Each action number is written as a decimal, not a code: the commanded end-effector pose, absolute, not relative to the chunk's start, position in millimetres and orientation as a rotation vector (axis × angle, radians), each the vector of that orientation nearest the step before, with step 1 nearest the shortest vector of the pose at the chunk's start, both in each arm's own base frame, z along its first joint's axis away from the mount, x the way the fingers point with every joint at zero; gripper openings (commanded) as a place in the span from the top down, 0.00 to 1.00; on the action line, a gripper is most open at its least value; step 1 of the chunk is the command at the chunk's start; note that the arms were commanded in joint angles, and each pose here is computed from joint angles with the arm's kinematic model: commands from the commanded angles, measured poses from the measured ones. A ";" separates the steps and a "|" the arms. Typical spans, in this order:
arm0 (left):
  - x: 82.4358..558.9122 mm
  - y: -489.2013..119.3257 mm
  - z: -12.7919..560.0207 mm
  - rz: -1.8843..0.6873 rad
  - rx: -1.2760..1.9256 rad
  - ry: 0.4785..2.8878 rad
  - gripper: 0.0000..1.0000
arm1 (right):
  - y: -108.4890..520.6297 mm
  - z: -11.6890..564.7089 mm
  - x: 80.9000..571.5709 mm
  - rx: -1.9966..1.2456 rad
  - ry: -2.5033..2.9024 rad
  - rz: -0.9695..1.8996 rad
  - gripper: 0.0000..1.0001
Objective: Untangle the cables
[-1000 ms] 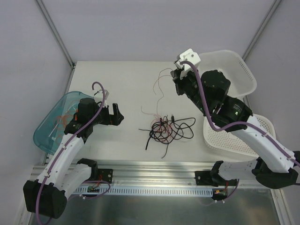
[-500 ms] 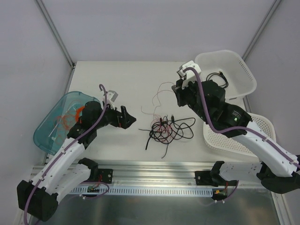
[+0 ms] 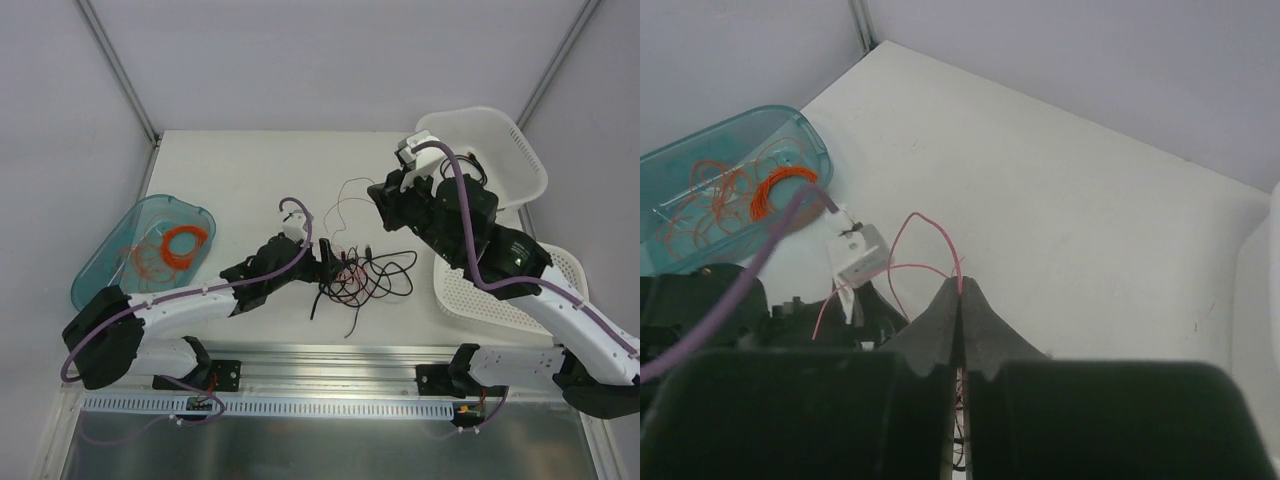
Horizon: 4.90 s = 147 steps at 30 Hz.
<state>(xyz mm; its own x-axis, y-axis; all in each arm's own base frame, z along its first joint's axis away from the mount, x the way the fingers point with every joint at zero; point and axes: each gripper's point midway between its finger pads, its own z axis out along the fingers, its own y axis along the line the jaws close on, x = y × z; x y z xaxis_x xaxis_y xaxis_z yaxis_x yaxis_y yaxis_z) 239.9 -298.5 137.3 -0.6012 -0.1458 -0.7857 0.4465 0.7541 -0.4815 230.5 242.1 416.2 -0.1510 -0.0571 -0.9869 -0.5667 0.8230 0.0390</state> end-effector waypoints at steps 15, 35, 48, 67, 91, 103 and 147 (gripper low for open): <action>294.8 -313.9 230.7 -0.674 0.009 1.766 1.00 | 190.2 371.8 212.9 -0.380 1.738 0.422 0.99; 269.6 -243.3 501.7 -0.431 0.396 1.446 1.00 | 249.0 257.1 214.8 -0.581 1.974 0.506 0.99; 247.8 -222.2 617.4 -0.447 0.401 1.211 1.00 | 264.3 261.6 211.8 -0.591 1.975 0.586 0.99; 250.4 -265.0 454.9 -0.693 0.296 1.625 1.00 | 332.8 229.1 185.9 -0.721 1.906 0.969 0.38; 251.3 -218.3 497.0 -0.744 -0.077 1.548 1.00 | 434.9 237.1 259.4 -0.494 1.713 1.011 0.37; 257.5 -199.8 484.5 -0.617 -0.093 1.551 1.00 | 440.8 230.7 256.1 -0.555 1.751 1.010 0.99; 248.3 -278.7 188.3 -0.896 0.594 2.015 0.09 | 220.5 620.1 232.8 -0.369 1.262 0.780 0.99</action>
